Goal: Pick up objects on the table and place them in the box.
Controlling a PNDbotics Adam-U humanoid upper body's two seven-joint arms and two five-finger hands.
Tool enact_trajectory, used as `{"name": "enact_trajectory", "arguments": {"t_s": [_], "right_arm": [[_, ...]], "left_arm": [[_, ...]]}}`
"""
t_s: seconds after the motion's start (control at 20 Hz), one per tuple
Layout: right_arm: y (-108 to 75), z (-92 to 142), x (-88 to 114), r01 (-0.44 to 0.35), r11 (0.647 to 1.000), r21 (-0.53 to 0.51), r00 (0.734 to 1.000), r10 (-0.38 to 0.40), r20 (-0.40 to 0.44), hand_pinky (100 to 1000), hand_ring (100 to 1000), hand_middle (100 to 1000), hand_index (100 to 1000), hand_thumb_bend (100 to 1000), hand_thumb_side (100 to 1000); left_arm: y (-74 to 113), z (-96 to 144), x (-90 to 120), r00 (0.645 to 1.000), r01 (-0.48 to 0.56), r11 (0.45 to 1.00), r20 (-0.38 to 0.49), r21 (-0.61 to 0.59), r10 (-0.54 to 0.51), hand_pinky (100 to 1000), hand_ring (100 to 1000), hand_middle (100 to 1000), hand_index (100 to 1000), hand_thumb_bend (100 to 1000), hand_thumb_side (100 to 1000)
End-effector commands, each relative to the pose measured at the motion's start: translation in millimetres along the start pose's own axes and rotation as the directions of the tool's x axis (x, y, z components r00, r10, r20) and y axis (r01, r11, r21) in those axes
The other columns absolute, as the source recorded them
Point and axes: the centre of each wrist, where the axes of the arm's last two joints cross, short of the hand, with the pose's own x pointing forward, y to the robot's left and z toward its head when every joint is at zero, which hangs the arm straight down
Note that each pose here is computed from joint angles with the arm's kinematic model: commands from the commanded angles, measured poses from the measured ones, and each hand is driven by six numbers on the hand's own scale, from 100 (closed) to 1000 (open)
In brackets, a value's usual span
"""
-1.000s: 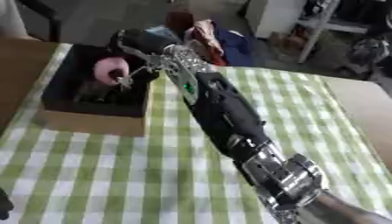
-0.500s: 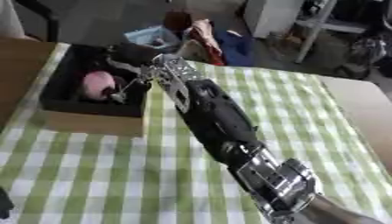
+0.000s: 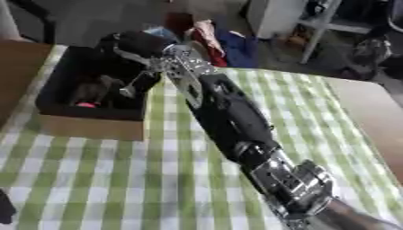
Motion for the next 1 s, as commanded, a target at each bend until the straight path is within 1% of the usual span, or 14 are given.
{"name": "enact_trajectory", "arguments": {"t_s": [0.05,0.15,0.2,0.3,0.4,0.55,0.7,0.85,0.9,1.0], "right_arm": [[-33.0,19,-6,-0.008,0.995,-0.095,0.999,0.012,0.04,754,753,759,863,206,112],[-43.3,32,-6,0.015,0.991,-0.132,0.998,-0.006,0.065,753,750,752,859,186,100],[-48.0,40,-6,0.03,0.988,-0.152,0.997,-0.019,0.073,752,747,750,856,164,110],[-56.7,58,-5,0.062,0.978,-0.197,0.995,-0.046,0.084,752,744,741,852,165,100],[-64.2,75,0,0.095,0.966,-0.242,0.993,-0.074,0.092,751,741,735,849,151,100],[-69.1,101,9,0.148,0.938,-0.314,0.988,-0.126,0.092,751,732,716,840,100,100],[-64.7,125,20,0.221,0.899,-0.378,0.975,-0.201,0.09,752,724,701,832,100,100],[-54.0,146,28,0.28,0.862,-0.422,0.958,-0.276,0.072,756,720,686,827,100,100],[-48.8,153,31,0.299,0.848,-0.437,0.951,-0.304,0.062,756,717,682,824,100,100],[-35.1,164,34,0.353,0.808,-0.472,0.924,-0.38,0.041,761,709,665,810,100,100]], "left_arm": [[5.1,6,3,1.0,0.024,0.999,-0.012,0.025,-0.024,653,563,588,692,100,304],[5.0,10,2,0.999,0.028,0.999,-0.025,0.046,-0.026,653,563,588,693,100,304],[5.2,13,2,0.999,0.032,0.998,-0.032,0.059,-0.03,653,563,589,693,100,304],[5.7,18,1,0.998,0.037,0.995,-0.045,0.093,-0.033,653,563,588,692,100,306],[7.5,23,2,0.998,0.044,0.991,-0.053,0.13,-0.037,652,563,588,692,100,308],[12.5,31,4,0.997,0.061,0.977,-0.061,0.205,-0.049,650,561,586,693,100,318],[17.0,40,6,0.996,0.063,0.953,-0.071,0.295,-0.044,645,557,582,692,100,321],[20.2,48,8,0.996,0.067,0.92,-0.084,0.386,-0.037,641,554,578,691,100,327],[20.9,51,9,0.995,0.071,0.909,-0.091,0.411,-0.036,641,554,578,692,100,327],[21.3,56,11,0.994,0.081,0.891,-0.107,0.447,-0.037,640,553,579,693,100,320]]}}
